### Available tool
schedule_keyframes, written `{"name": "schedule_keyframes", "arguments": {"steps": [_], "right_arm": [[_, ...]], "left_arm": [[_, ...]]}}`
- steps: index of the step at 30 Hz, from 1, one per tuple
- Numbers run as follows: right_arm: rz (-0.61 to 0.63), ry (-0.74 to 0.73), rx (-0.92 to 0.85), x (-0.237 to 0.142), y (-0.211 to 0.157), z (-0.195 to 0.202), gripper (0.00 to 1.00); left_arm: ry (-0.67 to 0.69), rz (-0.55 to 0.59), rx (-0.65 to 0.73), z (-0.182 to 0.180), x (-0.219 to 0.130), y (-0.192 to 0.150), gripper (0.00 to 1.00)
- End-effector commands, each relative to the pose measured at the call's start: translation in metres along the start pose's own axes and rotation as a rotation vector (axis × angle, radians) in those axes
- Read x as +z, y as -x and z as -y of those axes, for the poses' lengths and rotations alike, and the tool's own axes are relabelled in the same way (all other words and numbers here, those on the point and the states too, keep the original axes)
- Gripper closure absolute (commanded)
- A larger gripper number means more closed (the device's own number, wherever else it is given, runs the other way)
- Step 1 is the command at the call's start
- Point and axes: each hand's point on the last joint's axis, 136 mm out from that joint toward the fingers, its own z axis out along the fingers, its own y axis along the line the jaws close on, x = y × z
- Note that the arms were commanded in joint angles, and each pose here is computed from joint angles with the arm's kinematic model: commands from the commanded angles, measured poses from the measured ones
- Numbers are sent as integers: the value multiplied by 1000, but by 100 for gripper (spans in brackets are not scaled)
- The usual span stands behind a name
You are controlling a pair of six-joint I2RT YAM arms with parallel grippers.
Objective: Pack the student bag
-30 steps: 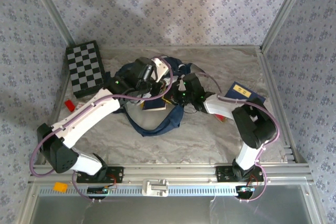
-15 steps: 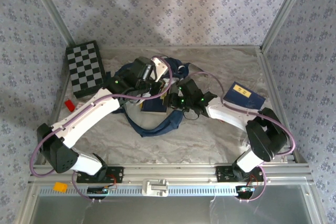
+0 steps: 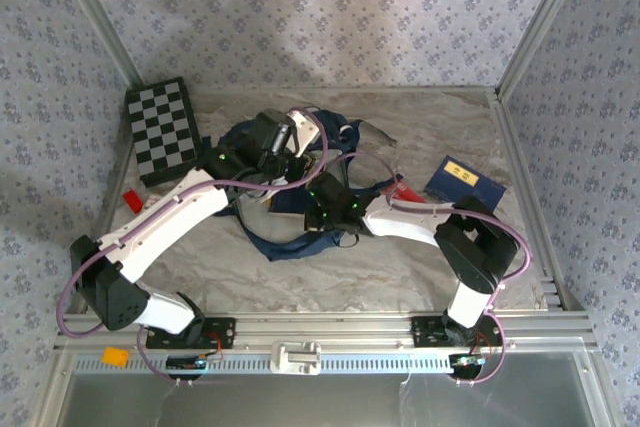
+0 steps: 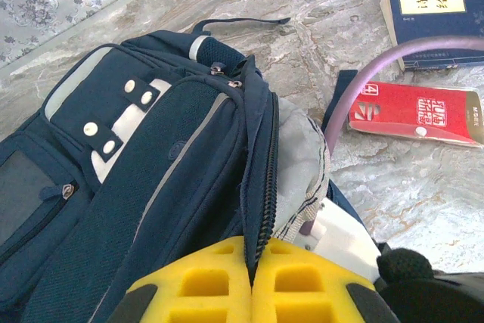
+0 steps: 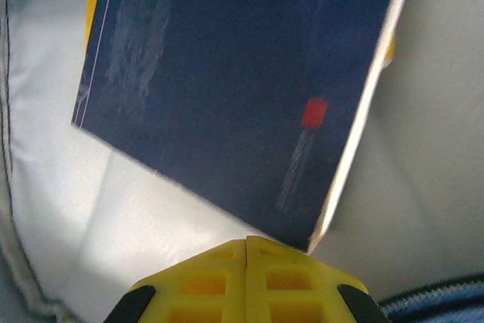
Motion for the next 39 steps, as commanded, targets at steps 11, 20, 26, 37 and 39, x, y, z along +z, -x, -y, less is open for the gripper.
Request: {"name": "schedule_keyframes", "arguments": {"steps": [11,20,26,37,39], "right_arm": [[260,85,-71,-13,61,-19,93],[272,43,-57,-65,29,19,88],[281,-128,-4,-116,19,66,79],[270,-281,260,-176,7,167,52],[277,-305,287,-180,15,181,46]], "left_arm": [[-15,143,-53,-4,-26,31,100],[-29,101,-83,-2,-20,19,100],[-78,31,-138,7,-2,-12,100],[-212,-93,-154,61,17,-65,96],[-237,-113,-120,74,18,-71,92]]}}
